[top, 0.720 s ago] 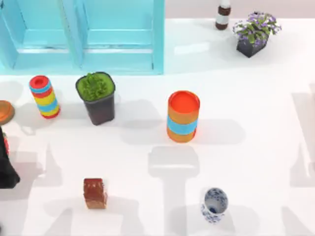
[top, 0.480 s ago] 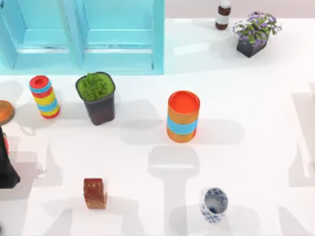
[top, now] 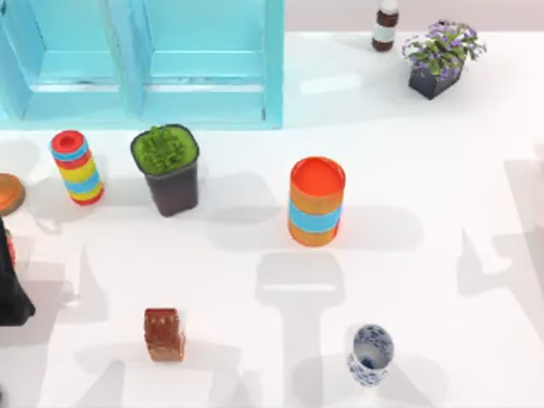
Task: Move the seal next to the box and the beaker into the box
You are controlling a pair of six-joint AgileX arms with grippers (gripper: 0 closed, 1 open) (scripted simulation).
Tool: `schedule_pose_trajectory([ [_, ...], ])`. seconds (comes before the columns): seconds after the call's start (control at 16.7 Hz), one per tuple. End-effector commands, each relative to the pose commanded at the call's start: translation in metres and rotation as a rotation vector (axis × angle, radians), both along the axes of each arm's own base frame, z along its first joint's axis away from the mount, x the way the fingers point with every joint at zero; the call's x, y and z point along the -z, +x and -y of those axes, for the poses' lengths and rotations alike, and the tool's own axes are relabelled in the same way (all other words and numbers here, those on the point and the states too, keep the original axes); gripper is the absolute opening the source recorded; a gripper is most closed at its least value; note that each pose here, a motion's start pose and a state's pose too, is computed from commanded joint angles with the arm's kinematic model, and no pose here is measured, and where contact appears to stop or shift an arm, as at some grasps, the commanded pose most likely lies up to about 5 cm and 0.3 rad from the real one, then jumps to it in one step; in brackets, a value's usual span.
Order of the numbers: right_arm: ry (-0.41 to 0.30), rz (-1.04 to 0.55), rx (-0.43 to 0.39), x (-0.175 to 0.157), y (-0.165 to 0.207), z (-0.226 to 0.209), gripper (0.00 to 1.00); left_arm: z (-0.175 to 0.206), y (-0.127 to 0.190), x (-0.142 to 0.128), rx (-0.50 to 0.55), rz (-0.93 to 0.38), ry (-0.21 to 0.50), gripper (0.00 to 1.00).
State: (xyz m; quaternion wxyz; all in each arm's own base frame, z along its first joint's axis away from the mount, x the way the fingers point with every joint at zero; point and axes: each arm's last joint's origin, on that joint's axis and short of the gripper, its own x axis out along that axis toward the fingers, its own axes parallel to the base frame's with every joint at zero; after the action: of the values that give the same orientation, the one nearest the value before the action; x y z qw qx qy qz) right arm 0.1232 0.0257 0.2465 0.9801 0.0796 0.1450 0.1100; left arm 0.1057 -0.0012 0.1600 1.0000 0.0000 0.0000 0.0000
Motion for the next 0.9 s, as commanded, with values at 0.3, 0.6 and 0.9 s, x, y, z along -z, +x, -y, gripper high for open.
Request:
schedule_pose_trajectory([
  [0.3,0.071,-0.348,-0.117,-0.065,0.050,-0.046,1.00,0.000,0.000,0.000,0.000,0.000,0.000,1.00],
  [0.6,0.052,-0.721,-0.154,-0.097,0.117,-0.134,1.00,0.000,0.000,0.000,0.000,0.000,0.000,1.00],
  [0.9,-0.051,-1.022,-0.110,-0.076,0.159,-0.250,1.00,0.000,0.000,0.000,0.000,0.000,0.000,1.00],
])
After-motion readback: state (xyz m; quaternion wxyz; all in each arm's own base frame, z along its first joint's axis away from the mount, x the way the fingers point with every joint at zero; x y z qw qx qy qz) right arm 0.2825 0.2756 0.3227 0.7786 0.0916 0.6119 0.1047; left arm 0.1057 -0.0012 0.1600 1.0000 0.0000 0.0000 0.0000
